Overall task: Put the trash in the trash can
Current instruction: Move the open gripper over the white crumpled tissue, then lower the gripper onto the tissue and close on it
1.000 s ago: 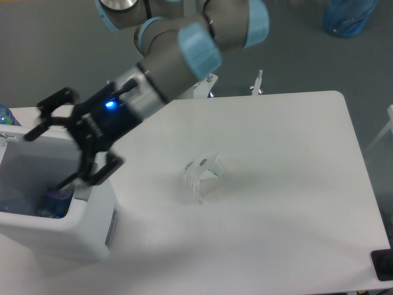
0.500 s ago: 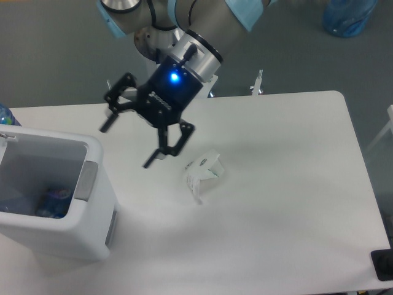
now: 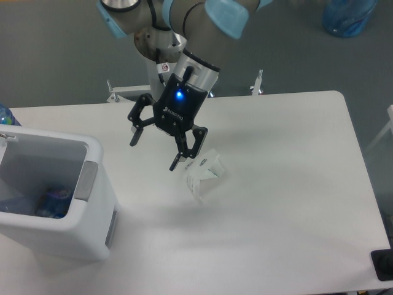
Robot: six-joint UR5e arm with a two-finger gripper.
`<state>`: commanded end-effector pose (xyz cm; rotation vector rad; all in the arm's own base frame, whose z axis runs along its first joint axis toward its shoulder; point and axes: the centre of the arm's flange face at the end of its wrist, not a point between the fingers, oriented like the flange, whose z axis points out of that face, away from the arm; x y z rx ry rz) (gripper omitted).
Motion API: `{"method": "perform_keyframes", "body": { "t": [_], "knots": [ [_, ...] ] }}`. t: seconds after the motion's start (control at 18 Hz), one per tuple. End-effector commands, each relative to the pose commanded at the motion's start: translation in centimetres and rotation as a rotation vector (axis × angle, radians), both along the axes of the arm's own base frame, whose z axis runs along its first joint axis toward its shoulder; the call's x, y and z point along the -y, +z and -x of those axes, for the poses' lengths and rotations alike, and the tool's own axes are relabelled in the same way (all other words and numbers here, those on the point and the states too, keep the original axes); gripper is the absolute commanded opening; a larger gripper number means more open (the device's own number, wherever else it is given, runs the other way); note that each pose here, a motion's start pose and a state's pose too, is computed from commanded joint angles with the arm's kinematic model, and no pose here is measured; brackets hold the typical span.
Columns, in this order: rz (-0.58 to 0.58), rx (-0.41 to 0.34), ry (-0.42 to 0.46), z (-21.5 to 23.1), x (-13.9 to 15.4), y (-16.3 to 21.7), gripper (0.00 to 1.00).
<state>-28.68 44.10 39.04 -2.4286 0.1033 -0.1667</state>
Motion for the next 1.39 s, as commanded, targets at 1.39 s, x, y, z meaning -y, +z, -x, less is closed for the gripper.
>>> {"method": "perform_keyframes", "body": {
  "t": [1.39],
  "knots": [
    [0.539,-0.233,-0.054,3.0,-0.3,-12.1,1.00]
  ]
}}
